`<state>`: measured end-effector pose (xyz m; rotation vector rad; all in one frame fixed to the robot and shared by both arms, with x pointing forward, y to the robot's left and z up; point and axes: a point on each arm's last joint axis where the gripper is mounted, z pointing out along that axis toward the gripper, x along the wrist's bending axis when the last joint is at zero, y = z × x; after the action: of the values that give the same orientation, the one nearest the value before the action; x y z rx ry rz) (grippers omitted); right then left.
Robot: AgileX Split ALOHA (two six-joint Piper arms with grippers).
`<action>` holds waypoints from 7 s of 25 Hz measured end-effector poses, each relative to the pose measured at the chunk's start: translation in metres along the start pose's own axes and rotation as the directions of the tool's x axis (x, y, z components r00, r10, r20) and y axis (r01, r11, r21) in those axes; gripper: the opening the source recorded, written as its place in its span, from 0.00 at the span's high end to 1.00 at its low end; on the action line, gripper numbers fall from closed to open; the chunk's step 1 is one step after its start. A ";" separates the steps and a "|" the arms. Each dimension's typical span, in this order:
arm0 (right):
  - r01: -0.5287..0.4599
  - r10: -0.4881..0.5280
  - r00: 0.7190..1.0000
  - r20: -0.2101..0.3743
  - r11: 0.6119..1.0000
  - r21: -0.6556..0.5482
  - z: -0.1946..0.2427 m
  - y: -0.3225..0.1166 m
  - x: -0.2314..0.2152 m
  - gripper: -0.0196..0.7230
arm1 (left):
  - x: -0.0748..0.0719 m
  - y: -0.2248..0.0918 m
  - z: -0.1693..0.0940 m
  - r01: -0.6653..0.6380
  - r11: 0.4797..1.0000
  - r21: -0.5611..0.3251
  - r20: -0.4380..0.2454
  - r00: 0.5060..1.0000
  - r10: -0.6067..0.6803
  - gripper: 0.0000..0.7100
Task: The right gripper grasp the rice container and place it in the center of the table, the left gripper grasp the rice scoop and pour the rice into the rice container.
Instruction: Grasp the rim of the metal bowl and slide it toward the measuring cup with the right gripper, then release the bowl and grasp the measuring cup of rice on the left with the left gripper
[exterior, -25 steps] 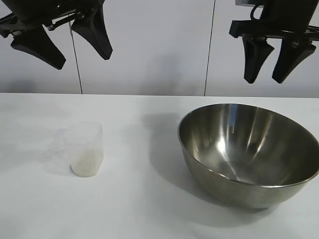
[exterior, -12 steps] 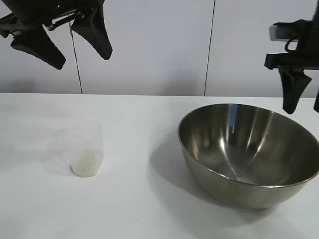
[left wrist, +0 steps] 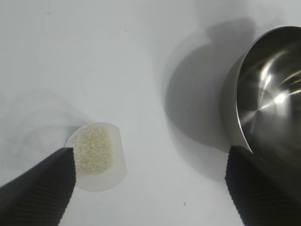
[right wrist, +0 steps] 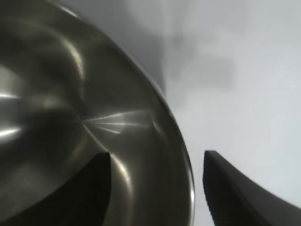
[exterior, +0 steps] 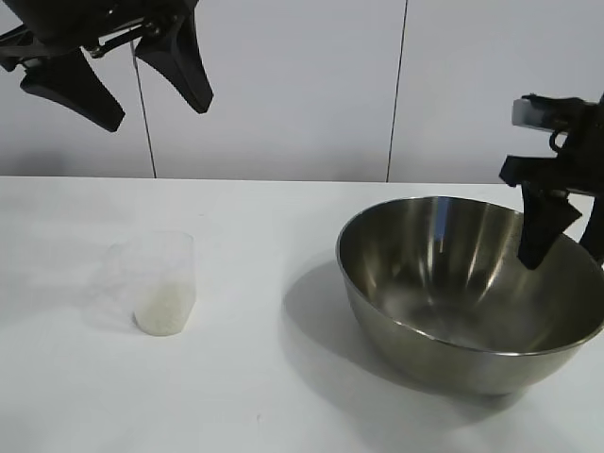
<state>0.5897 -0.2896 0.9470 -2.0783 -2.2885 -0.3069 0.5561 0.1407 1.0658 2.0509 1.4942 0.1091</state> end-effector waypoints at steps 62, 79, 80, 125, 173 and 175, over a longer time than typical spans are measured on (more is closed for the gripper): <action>0.006 -0.017 0.989 -0.144 0.997 -0.077 -0.007 0.025 0.095 0.37 | 0.000 0.000 0.000 0.000 1.000 0.000 0.000 1.000 0.000 0.12; 0.048 -0.070 0.990 -0.118 0.983 -0.178 -0.111 0.046 0.090 0.37 | 0.000 0.000 0.000 0.000 1.000 0.000 0.000 1.000 0.000 0.12; 0.048 -0.070 0.990 -0.119 0.983 -0.177 -0.110 0.046 0.090 0.37 | 0.000 0.000 0.000 0.000 1.000 0.000 0.000 1.000 0.000 0.12; 0.046 -0.069 0.991 -0.117 0.980 -0.193 -0.110 0.047 0.090 0.37 | 0.051 -0.198 0.004 -0.277 0.630 -0.725 -0.240 0.960 0.145 0.23; 0.042 -0.070 0.990 -0.118 0.973 -0.225 -0.111 0.050 0.090 0.37 | 0.125 -0.176 0.127 -0.376 0.772 -0.512 -0.237 0.926 0.294 0.28; 0.042 -0.070 0.990 -0.118 0.973 -0.226 -0.111 0.050 0.090 0.37 | 0.125 -0.169 0.128 -0.364 0.764 -0.533 -0.234 0.931 0.280 0.28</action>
<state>0.6184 -0.2154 1.0758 -2.0222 -2.3365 -0.7065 0.5103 0.2326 0.8423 1.7911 0.9899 0.7645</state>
